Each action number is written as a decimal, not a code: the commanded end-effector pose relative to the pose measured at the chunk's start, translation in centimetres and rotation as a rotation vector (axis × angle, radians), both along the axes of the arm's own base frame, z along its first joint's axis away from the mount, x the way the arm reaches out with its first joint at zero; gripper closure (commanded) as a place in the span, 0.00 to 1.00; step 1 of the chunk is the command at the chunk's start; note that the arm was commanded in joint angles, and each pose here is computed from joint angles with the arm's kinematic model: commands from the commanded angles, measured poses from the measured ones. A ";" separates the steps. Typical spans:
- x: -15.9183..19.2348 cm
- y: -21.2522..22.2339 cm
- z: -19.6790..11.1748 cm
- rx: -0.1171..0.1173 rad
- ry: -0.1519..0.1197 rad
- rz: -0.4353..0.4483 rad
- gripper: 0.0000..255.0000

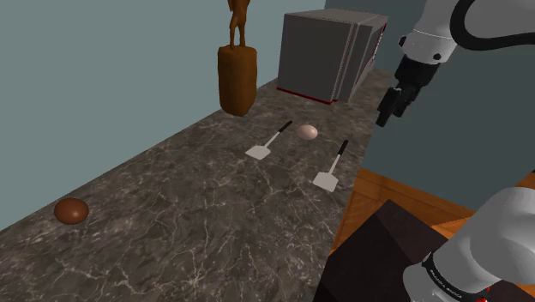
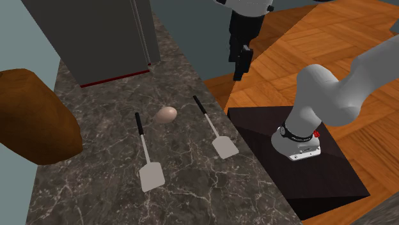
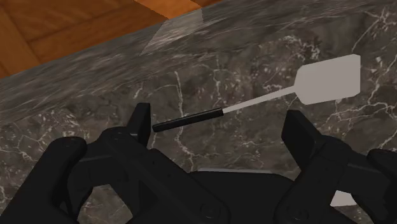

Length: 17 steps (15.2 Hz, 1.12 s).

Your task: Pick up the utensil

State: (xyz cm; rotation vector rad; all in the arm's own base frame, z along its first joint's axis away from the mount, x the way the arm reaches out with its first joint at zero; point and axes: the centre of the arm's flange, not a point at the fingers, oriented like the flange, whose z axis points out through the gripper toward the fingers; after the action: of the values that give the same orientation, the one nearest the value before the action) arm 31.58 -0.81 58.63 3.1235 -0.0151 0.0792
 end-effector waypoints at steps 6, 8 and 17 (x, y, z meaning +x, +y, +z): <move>3.6 5.2 -2.2 0.001 -0.004 -0.219 0.00; 5.3 7.1 -3.1 0.001 -0.006 -0.307 0.00; 14.8 13.3 -7.0 0.003 -0.014 -0.701 0.00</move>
State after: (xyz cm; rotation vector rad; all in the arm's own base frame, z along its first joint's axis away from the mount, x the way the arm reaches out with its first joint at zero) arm 45.05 11.84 51.97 2.9411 -1.0061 0.0857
